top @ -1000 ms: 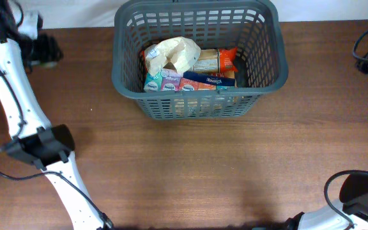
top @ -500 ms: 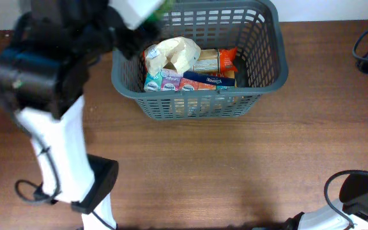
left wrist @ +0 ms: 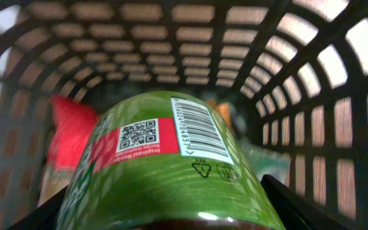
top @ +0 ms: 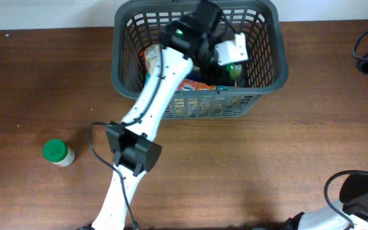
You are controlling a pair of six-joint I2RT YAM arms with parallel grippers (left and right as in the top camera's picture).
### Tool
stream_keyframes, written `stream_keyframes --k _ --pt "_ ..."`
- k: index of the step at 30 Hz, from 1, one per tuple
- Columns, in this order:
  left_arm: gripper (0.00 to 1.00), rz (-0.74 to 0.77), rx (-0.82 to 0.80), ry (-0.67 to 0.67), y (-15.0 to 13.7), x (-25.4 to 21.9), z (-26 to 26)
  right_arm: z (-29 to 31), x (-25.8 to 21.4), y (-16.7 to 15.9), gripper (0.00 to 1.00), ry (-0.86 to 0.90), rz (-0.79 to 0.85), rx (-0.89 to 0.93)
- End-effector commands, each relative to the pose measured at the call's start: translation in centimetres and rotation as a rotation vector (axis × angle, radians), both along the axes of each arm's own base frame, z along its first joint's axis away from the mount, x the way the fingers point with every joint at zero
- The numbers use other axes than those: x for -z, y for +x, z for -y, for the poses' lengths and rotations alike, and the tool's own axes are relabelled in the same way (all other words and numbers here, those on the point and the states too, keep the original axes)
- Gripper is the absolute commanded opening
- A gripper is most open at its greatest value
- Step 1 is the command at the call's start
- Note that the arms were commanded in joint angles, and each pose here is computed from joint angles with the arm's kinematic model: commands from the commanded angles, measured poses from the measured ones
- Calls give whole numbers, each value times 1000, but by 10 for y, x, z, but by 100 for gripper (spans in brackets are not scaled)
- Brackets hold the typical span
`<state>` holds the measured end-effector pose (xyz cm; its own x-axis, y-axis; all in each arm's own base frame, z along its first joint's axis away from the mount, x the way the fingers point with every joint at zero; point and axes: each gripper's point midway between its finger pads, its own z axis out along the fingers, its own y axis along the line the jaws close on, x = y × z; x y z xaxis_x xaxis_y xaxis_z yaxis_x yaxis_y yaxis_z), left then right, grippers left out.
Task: Pack container
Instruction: 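Carry the jar over the basket, lower it in, open the left gripper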
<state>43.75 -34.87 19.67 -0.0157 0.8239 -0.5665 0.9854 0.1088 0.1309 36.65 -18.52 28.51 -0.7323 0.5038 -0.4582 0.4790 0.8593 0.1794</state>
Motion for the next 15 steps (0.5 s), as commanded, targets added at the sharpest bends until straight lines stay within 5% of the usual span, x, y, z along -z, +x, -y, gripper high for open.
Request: stream_keyframes --k 1,4,5,6,7,10,15 --pt "2 69 91 -56 -10 -19 24 3 -3 -2 99 -13 4 14" --pt "6 81 103 -51 -8 -12 32 3 -3 -2 99 -13 4 14" --pt "27 81 102 -51 -7 -9 32 3 -3 -2 99 -13 4 14" --pt "81 78 102 -49 -6 -7 33 3 -3 -2 99 -13 4 14" --pt "99 77 101 -49 -6 -6 33 3 -3 -2 99 -13 4 14" --pt "99 69 30 -46 1 -9 28 3 -3 -2 99 -13 4 14" --pt "99 149 -339 -64 37 -67 -18 3 -3 -2 99 -13 4 14"
